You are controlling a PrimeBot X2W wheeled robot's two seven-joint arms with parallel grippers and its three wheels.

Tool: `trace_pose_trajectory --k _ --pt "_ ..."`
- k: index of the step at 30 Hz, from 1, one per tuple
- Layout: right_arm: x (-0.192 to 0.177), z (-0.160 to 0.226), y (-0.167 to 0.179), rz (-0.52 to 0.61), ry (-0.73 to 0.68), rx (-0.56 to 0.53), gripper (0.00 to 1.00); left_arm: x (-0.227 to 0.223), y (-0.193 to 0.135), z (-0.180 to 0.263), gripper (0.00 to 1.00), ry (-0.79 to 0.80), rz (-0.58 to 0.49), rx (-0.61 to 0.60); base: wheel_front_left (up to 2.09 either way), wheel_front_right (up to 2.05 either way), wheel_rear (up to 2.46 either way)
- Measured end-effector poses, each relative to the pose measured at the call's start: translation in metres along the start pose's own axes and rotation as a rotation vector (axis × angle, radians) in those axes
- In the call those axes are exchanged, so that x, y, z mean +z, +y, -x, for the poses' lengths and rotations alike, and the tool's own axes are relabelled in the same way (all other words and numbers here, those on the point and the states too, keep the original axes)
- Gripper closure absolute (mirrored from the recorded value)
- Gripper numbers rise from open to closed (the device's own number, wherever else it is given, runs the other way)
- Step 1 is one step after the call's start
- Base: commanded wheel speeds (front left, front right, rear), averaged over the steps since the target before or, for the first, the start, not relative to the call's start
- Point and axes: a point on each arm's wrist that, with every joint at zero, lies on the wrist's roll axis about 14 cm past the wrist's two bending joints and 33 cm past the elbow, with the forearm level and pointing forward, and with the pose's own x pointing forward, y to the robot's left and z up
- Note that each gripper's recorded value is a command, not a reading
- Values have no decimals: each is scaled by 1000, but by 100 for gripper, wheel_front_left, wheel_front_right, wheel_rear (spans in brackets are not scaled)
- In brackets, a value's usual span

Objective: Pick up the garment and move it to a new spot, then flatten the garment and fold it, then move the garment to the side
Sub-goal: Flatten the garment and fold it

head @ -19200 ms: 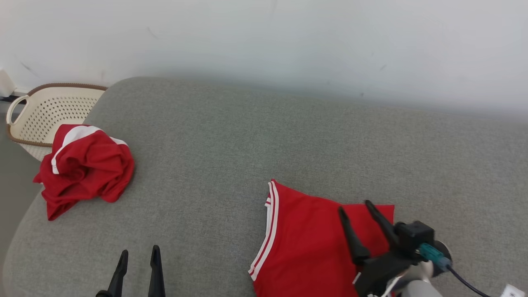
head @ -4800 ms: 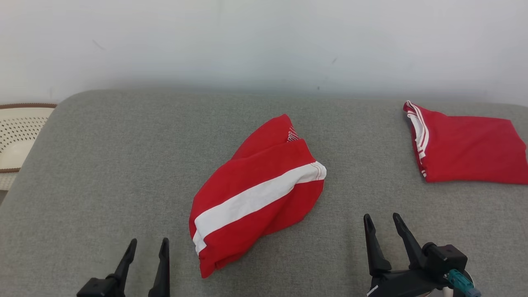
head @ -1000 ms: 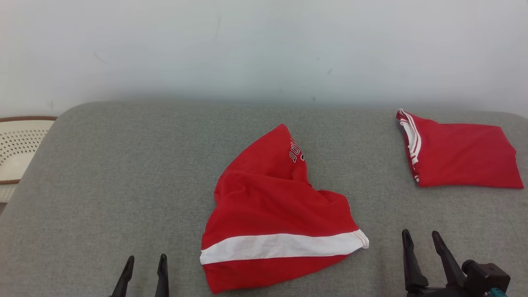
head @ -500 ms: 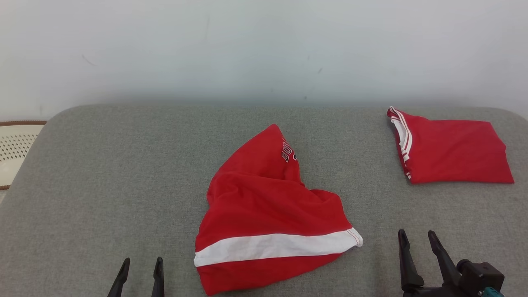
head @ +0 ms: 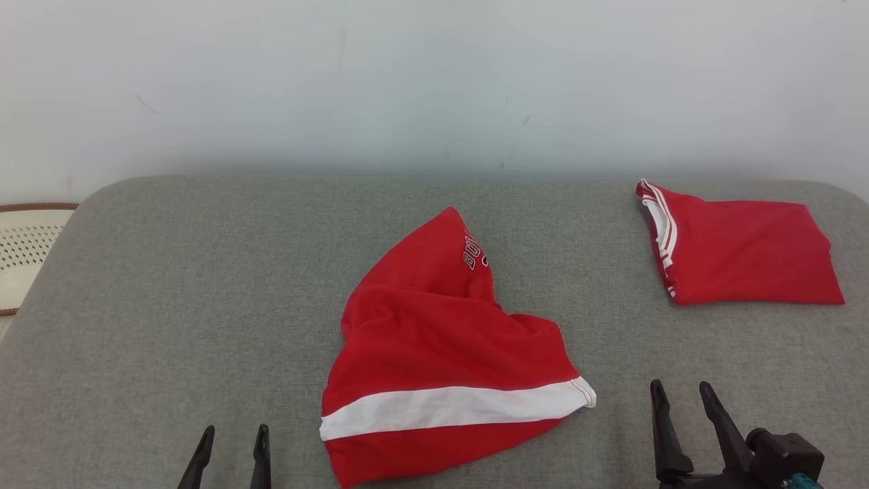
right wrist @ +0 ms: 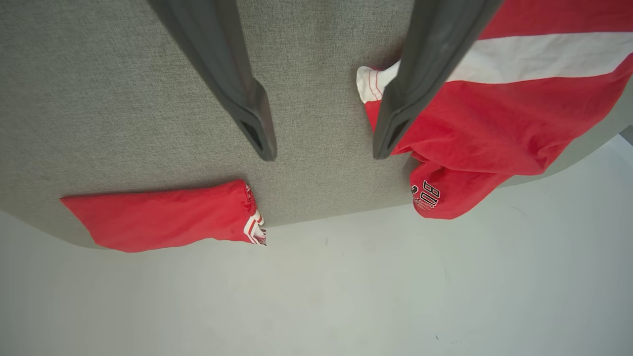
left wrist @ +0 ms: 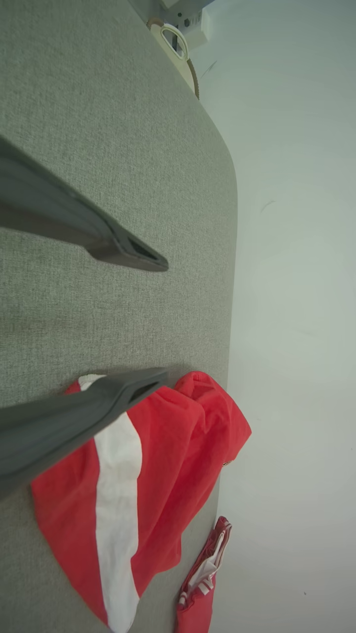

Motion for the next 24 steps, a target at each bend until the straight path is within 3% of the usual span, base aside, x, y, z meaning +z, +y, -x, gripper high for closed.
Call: trace_pose_trajectory --k 24 --pt "-5 1 0 -5 11 -3 0 2 -3 2 0 4 10 0 0 0 0"
